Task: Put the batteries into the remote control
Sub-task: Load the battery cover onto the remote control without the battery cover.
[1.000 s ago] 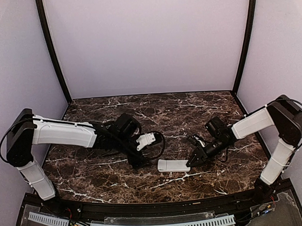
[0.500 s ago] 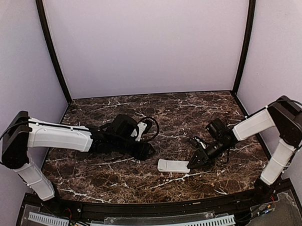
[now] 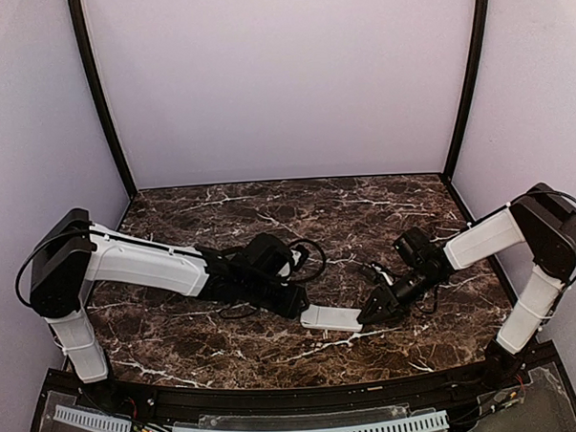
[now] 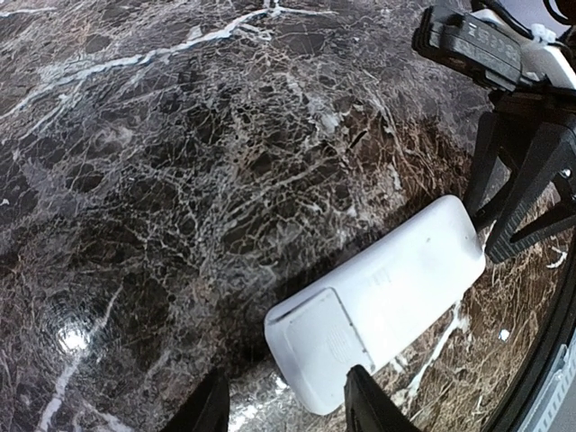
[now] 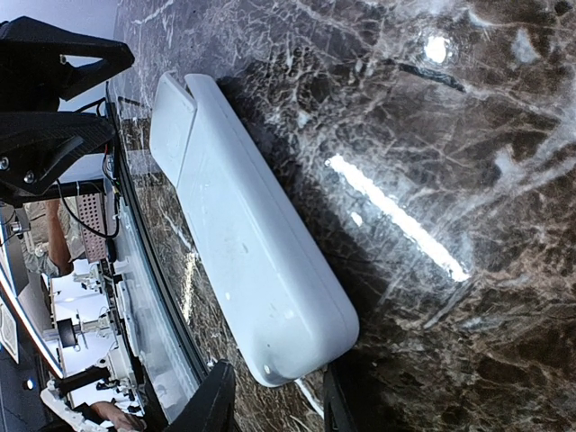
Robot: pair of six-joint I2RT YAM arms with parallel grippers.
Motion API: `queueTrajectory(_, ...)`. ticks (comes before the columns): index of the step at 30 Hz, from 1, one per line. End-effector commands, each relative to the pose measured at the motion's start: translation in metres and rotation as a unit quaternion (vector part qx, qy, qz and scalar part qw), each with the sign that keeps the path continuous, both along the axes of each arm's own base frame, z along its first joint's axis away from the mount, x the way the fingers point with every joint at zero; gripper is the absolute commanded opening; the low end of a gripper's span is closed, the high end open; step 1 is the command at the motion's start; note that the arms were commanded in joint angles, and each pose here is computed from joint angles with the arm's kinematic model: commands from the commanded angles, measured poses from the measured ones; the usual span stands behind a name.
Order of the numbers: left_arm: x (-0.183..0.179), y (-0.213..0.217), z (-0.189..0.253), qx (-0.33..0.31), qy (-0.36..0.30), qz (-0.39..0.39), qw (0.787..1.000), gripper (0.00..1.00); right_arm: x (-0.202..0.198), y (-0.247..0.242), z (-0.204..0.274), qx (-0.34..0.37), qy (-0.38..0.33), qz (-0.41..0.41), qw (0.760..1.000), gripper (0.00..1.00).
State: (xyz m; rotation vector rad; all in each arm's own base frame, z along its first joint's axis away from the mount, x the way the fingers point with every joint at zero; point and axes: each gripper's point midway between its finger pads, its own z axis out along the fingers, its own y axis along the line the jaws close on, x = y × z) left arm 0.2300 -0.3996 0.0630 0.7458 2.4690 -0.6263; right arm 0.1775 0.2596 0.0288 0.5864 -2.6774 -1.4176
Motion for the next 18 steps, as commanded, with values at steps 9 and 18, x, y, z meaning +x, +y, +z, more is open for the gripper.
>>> queueTrajectory(9,0.003,-0.001,-0.01,0.027,0.015,0.007,1.0,0.38,-0.003,0.0,0.001,0.007,-0.003,0.003,1.0,0.33)
queueTrajectory(18,-0.003,-0.007,-0.019,0.028,0.031,-0.013,0.999,0.35,-0.003,0.0,0.001,0.007,-0.002,0.003,1.0,0.33)
